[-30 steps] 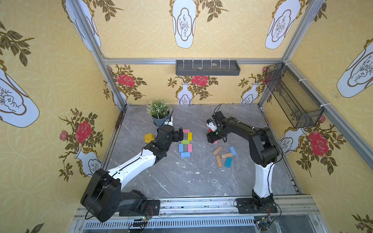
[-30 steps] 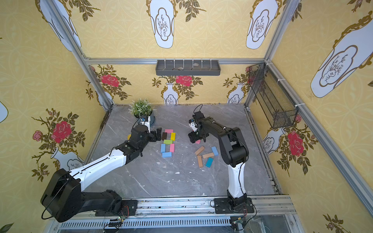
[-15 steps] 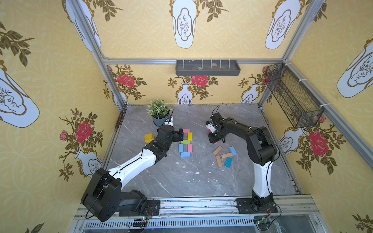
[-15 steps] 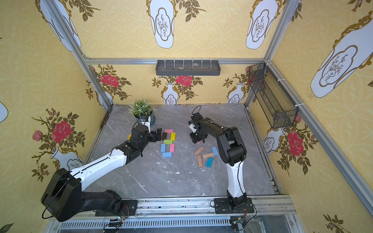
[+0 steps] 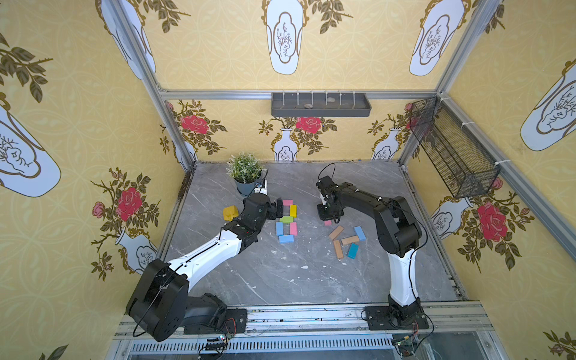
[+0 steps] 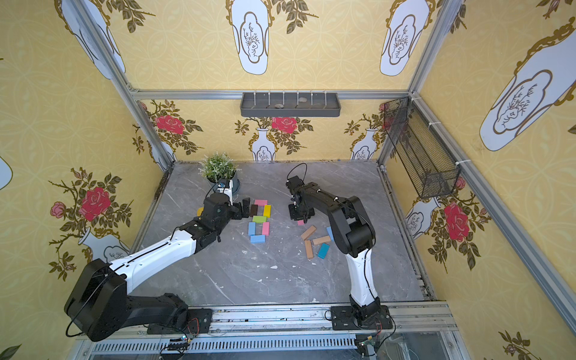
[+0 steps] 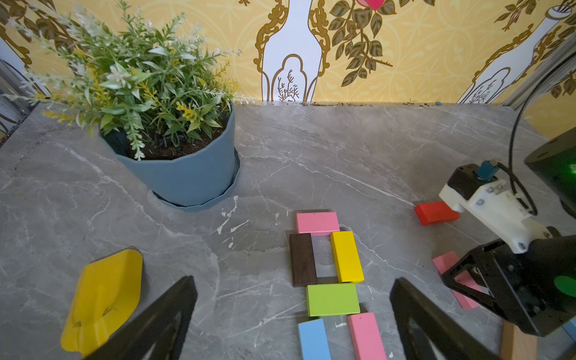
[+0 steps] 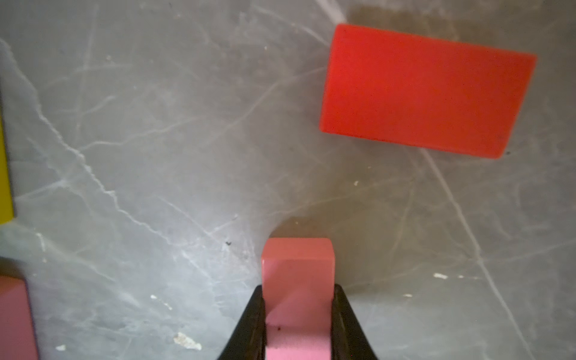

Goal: Assemble the number 8 with building blocks
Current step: Assemble the building block at the center of the board.

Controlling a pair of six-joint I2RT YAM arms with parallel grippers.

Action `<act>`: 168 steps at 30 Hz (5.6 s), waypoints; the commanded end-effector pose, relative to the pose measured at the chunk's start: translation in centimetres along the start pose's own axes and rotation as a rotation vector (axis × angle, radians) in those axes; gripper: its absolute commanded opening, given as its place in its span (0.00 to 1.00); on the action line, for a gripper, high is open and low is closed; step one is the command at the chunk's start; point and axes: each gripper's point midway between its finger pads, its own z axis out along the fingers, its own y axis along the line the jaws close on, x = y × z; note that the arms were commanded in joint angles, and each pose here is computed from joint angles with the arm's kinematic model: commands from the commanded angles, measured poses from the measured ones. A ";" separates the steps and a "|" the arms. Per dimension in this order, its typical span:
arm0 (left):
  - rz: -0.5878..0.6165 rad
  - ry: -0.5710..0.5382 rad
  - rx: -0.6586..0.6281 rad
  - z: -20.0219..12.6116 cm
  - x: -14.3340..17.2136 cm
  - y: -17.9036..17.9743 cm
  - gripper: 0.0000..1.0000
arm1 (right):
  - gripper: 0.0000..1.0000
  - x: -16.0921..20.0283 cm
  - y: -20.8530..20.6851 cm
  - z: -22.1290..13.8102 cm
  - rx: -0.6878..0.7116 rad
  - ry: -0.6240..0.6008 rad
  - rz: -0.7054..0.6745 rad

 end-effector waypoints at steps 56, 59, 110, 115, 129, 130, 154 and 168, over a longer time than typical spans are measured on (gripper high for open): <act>-0.006 -0.001 0.008 0.4 -0.1 -0.2 1.00 | 0.19 -2.4 -1.9 3.3 0.034 0.057 0.164; -0.006 -0.002 0.008 0.4 -0.1 -0.2 1.00 | 0.19 -2.4 -2.0 3.3 0.034 0.055 0.161; -0.008 -0.003 0.010 0.3 -0.2 -0.3 1.00 | 0.83 -0.6 -5.8 -10.0 -0.002 -0.166 0.283; -0.008 0.000 0.014 0.4 -0.1 -0.4 1.00 | 0.83 3.1 -10.5 -8.6 0.008 -0.137 0.417; -0.006 0.005 0.015 0.6 0.0 -0.5 1.00 | 0.77 7.3 -12.6 -4.8 0.039 -0.029 0.478; -0.006 0.005 0.014 0.6 0.0 -0.4 1.00 | 0.77 7.5 -12.6 -4.5 0.041 -0.021 0.481; -0.005 0.011 0.015 0.7 0.2 -0.5 1.00 | 0.37 8.5 -13.4 -2.5 0.090 0.027 0.479; -0.006 0.012 0.012 0.7 0.2 -0.4 1.00 | 0.27 3.7 -12.3 -1.6 0.091 -0.006 0.357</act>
